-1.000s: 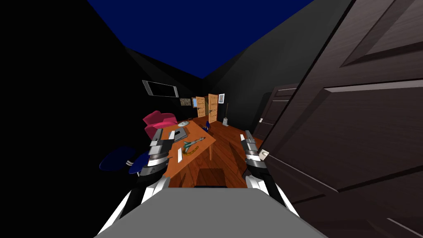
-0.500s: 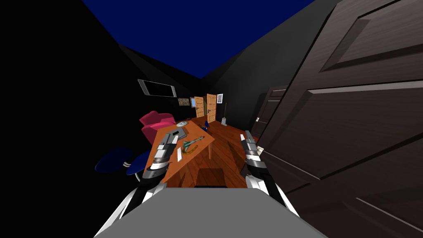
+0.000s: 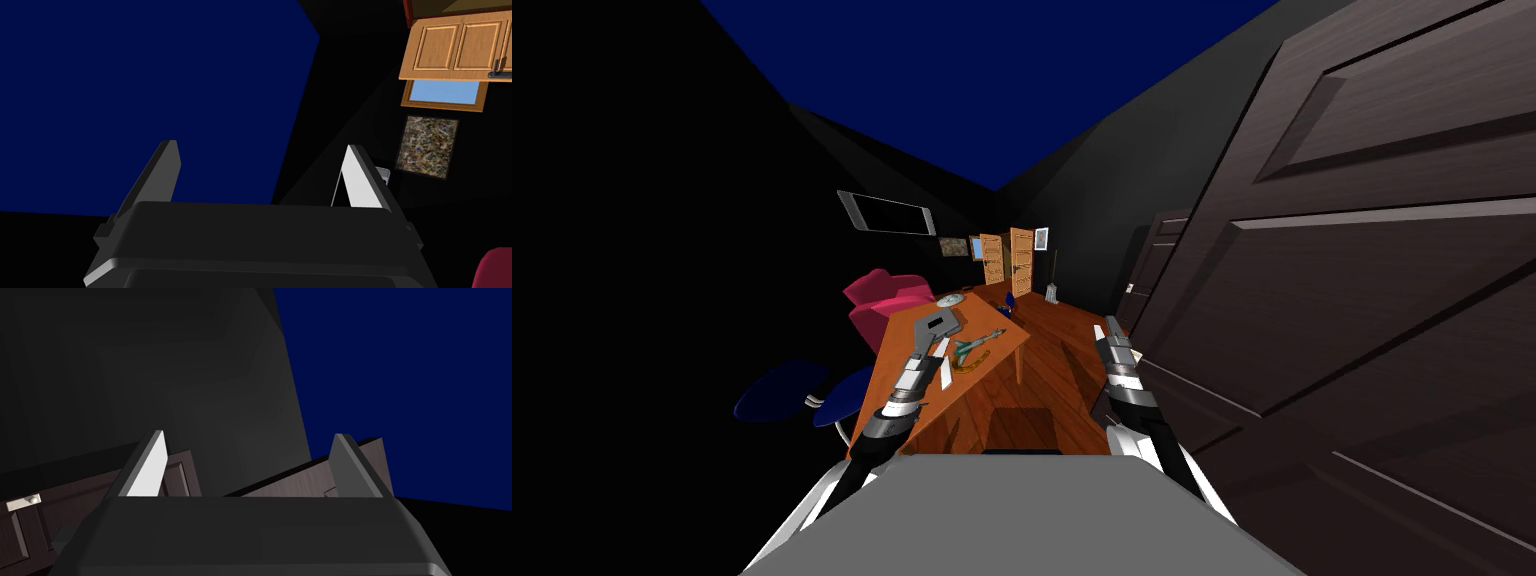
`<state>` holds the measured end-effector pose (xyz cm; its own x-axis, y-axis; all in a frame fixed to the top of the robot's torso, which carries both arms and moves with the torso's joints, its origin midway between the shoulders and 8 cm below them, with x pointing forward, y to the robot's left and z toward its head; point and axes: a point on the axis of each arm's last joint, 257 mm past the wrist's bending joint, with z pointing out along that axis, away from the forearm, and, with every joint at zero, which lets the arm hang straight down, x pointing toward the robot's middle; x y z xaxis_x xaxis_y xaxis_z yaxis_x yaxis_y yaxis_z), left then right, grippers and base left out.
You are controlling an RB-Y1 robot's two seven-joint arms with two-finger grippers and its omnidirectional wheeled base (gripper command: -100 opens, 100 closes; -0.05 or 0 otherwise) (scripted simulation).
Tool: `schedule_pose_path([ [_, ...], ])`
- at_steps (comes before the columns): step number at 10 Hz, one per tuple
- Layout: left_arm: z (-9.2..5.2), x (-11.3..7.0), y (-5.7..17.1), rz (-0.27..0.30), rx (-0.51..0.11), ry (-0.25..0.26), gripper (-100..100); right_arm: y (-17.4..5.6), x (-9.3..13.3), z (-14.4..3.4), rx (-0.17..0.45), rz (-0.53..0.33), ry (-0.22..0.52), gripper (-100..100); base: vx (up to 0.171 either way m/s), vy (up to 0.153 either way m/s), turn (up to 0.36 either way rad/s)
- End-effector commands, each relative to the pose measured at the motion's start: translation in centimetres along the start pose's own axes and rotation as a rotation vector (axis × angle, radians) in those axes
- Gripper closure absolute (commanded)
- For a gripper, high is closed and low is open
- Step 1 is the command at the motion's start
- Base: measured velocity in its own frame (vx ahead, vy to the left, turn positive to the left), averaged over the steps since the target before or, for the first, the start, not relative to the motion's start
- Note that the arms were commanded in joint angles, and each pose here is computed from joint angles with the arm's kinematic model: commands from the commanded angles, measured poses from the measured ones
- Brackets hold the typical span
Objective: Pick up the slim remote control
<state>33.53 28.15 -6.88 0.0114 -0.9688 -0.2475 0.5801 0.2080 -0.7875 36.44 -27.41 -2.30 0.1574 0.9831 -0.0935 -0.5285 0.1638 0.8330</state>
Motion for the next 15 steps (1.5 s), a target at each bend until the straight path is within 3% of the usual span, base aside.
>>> schedule_pose_path([
  [1, -0.8, 0.3, 1.7, 0.016, -0.034, 0.053, -100, 0.0, 0.0, 0.0, 0.000, 0.000, 0.000, 0, -0.028, 0.006, -0.063],
  [2, -1.1, 0.3, 2.2, 0.015, -0.046, 0.052, -100, 0.0, 0.0, 0.0, 0.000, 0.000, 0.000, 0, -0.025, 0.007, -0.043],
  [3, -1.8, 0.7, 3.4, 0.029, -0.069, 0.102, -100, 0.0, 0.0, 0.0, 0.000, 0.000, 0.000, 0, -0.024, 0.007, -0.071],
  [4, -2.2, 0.6, 4.1, 0.027, -0.086, 0.100, -100, 0.0, 0.0, 0.0, 0.000, 0.000, 0.000, 0, -0.020, 0.009, -0.047],
  [5, -3.0, 1.0, 5.2, 0.042, -0.110, 0.150, -100, 0.0, 0.0, 0.0, 0.000, 0.000, 0.000, 0, -0.026, 0.008, -0.092],
  [6, -3.5, 0.9, 6.0, 0.040, -0.129, 0.148, -100, 0.0, 0.0, 0.0, 0.000, 0.000, 0.000, 0, -0.022, 0.011, -0.038],
  [7, -4.4, 1.1, 7.1, 0.055, -0.153, 0.200, -100, 0.0, 0.0, 0.0, 0.000, 0.000, 0.000, 0, -0.020, 0.010, -0.086],
  [8, -4.9, 1.0, 7.8, 0.053, -0.172, 0.197, -100, 0.0, 0.0, 0.0, 0.000, 0.000, 0.000, 0, -0.019, 0.009, -0.041],
  [9, -5.6, 1.3, 8.7, 0.067, -0.190, 0.250, -100, 0.0, 0.0, 0.0, 0.000, 0.000, 0.000, 0, -0.021, 0.007, -0.104],
  [10, -6.5, 1.0, 9.9, 0.064, -0.222, 0.245, -100, 0.0, 0.0, 0.0, 0.000, 0.000, 0.000, 0, -0.015, 0.009, -0.036],
  [11, -7.3, 1.2, 10.7, 0.077, -0.241, 0.298, -100, 0.0, 0.0, 0.0, 0.000, 0.000, 0.000, 0, -0.012, 0.008, -0.074],
  [12, -8.2, 0.9, 11.8, 0.073, -0.274, 0.293, -100, 0.0, 0.0, 0.0, 0.000, 0.000, 0.000, 0, -0.009, 0.009, -0.056],
  [13, -9.1, 1.1, 12.7, 0.086, -0.296, 0.345, -100, 0.0, 0.0, 0.0, 0.000, 0.000, 0.000, 0, -0.008, 0.008, -0.095],
  [14, -10.1, 0.8, 13.8, 0.082, -0.329, 0.339, -100, 0.0, 0.0, 0.0, 0.000, 0.000, 0.000, 0, -0.005, 0.008, -0.049],
  [15, -10.9, 0.9, 14.5, 0.093, -0.349, 0.392, -100, 0.0, 0.0, 0.0, 0.000, 0.000, 0.000, 0, -0.002, 0.008, -0.086],
])
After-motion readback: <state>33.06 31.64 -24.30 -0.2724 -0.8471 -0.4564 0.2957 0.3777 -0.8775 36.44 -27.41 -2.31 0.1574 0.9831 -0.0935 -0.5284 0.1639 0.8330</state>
